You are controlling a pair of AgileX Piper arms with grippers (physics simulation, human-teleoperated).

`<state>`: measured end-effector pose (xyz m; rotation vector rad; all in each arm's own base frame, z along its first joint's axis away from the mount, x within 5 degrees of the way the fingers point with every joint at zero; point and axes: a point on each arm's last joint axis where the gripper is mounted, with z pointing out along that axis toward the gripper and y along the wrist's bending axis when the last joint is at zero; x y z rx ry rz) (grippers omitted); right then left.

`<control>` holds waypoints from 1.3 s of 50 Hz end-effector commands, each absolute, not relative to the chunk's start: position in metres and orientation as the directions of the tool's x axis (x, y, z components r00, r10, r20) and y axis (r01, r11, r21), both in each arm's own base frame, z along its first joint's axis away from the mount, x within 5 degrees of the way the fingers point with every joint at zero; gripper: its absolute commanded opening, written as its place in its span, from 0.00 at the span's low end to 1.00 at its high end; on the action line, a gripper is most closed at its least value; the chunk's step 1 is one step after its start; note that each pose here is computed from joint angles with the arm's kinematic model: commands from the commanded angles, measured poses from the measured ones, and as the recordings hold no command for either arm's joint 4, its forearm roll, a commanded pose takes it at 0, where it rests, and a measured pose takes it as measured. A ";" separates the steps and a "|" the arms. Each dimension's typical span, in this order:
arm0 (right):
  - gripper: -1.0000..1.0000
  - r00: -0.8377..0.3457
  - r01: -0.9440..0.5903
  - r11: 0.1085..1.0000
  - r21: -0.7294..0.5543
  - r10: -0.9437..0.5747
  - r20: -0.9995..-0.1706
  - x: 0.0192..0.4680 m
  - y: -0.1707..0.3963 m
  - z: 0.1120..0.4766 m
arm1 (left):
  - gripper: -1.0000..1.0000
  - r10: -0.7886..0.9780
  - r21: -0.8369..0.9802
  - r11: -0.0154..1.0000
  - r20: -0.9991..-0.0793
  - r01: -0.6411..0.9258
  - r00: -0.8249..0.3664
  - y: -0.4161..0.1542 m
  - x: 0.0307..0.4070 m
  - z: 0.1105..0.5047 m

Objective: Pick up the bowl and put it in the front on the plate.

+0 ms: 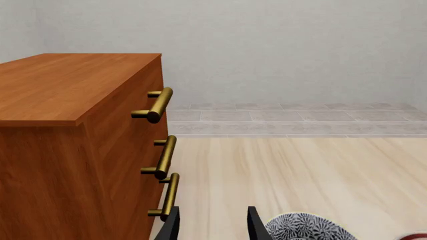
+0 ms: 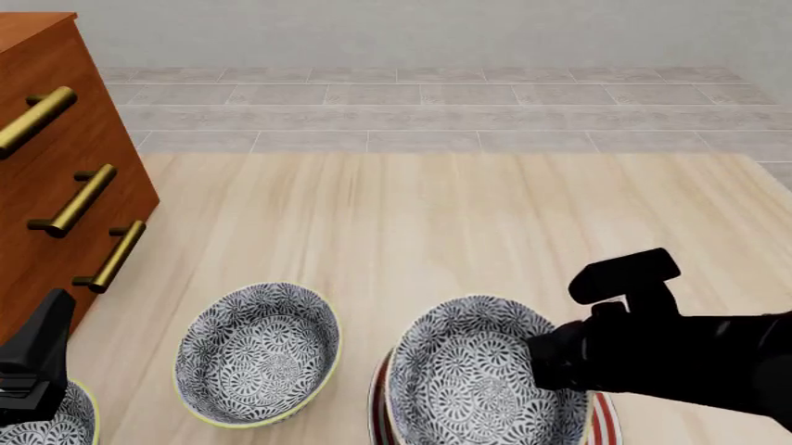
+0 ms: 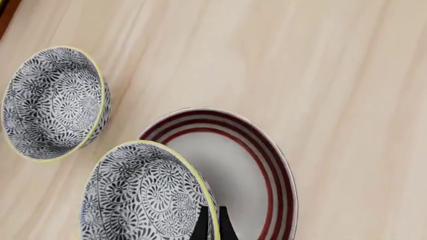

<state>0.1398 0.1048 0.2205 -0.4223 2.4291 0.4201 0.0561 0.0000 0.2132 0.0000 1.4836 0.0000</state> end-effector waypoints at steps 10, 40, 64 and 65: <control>0.00 -0.777 -0.365 0.905 0.219 -0.166 -0.607 0.133 0.101 0.198 | 1.00 0.000 0.000 1.000 -0.996 0.000 0.087 0.000 0.056 0.213; 0.00 -0.790 -0.335 0.916 0.221 -0.145 -0.596 0.133 0.097 0.184 | 1.00 0.000 0.000 1.000 -0.996 0.000 0.087 0.000 0.056 0.213; 1.00 -0.794 -0.341 0.915 0.216 -0.158 -0.587 0.133 0.098 0.176 | 1.00 0.000 0.000 1.000 -0.996 0.000 0.087 0.000 0.056 0.213; 1.00 -0.794 -0.345 0.914 0.212 -0.164 -0.586 0.133 0.098 0.176 | 1.00 0.000 0.000 1.000 -0.996 0.000 0.087 0.000 0.056 0.213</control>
